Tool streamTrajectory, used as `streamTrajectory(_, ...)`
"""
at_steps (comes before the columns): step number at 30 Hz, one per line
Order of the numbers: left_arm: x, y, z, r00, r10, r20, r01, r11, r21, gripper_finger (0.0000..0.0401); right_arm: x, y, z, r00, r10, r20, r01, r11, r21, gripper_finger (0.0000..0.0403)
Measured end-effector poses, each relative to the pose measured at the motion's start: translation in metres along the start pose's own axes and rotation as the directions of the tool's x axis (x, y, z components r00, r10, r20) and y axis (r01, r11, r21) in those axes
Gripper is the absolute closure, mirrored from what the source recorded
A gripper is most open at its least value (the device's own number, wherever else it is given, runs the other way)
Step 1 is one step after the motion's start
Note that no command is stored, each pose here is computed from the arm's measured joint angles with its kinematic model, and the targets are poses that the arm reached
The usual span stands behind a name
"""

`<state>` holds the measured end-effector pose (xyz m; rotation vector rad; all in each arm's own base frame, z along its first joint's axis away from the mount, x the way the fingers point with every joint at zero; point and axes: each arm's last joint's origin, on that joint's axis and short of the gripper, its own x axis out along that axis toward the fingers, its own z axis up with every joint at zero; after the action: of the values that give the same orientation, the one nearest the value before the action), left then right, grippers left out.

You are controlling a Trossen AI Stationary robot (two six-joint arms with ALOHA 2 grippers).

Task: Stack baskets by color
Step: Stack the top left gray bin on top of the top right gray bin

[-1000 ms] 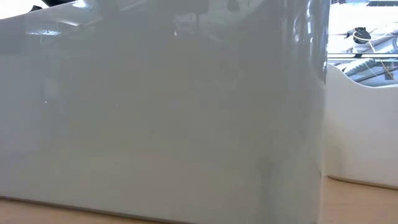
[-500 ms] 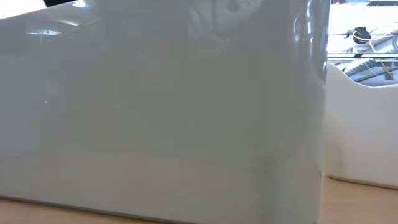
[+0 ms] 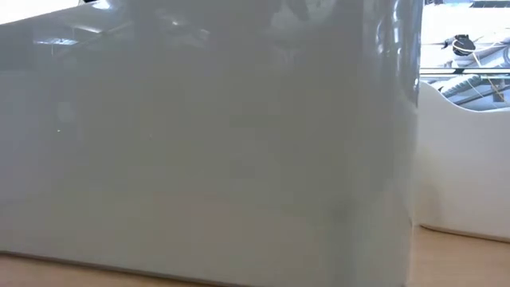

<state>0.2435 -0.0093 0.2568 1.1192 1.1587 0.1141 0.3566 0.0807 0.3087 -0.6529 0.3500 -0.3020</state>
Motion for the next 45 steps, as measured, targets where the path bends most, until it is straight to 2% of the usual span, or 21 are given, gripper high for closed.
streamTrajectory(4, 0.002, 0.003, 0.006, 0.999, 0.047, 0.02, -0.047, 0.999, 0.01, 0.0394, 0.015, -0.013, -0.001, 0.994, -0.008, -0.111, 0.001, 0.998, -0.059, 0.0273)
streamTrajectory(7, 0.001, 0.005, 0.011, 0.996, 0.09, 0.026, -0.09, 0.996, 0.018, 0.0393, 0.018, -0.021, -0.009, 0.971, -0.063, -0.229, 0.034, 0.991, -0.126, 0.0273)
streamTrajectory(11, 0.001, 0.004, 0.011, 0.996, 0.09, 0.024, -0.09, 0.996, 0.022, 0.0397, 0.016, -0.027, -0.015, 0.946, -0.129, -0.299, 0.07, 0.978, -0.198, 0.0273)
streamTrajectory(15, 0.001, 0.005, 0.011, 0.996, 0.091, 0.024, -0.092, 0.995, 0.034, 0.0391, 0.012, -0.034, -0.013, 0.943, -0.151, -0.297, 0.074, 0.964, -0.256, 0.0273)
streamTrajectory(20, 0.001, 0.004, 0.012, 0.995, 0.093, 0.029, -0.094, 0.995, 0.036, 0.0396, 0.016, -0.039, -0.02, 0.93, -0.159, -0.331, 0.065, 0.959, -0.277, 0.0273)
streamTrajectory(31, -0.004, 0.007, 0.02, 0.986, 0.154, 0.067, -0.158, 0.985, 0.064, 0.0394, 0.018, -0.043, -0.029, 0.912, -0.153, -0.382, 0.047, 0.961, -0.272, 0.0273)
streamTrajectory(35, -0.002, 0.01, 0.018, 0.985, 0.16, 0.058, -0.164, 0.984, 0.064, 0.0396, 0.013, -0.034, -0.024, 0.922, -0.126, -0.366, -0.001, 0.944, -0.329, 0.0273)
streamTrajectory(39, 0.003, 0.014, 0.013, 0.987, 0.159, 0.035, -0.161, 0.983, 0.083, 0.0394, 0.009, -0.027, -0.013, 0.944, -0.124, -0.305, 0.01, 0.937, -0.349, 0.0273)
streamTrajectory(42, 0.006, 0.017, 0.01, 0.988, 0.151, 0.039, -0.154, 0.979, 0.133, 0.0397, 0.005, -0.022, -0.008, 0.952, -0.114, -0.284, 0.019, 0.949, -0.315, 0.0273)
streamTrajectory(45, 0.011, 0.021, 0.006, 0.991, 0.128, 0.045, -0.134, 0.968, 0.211, 0.0396, -0.009, -0.007, -0.004, 0.955, -0.061, -0.292, -0.035, 0.949, -0.313, 0.0273)
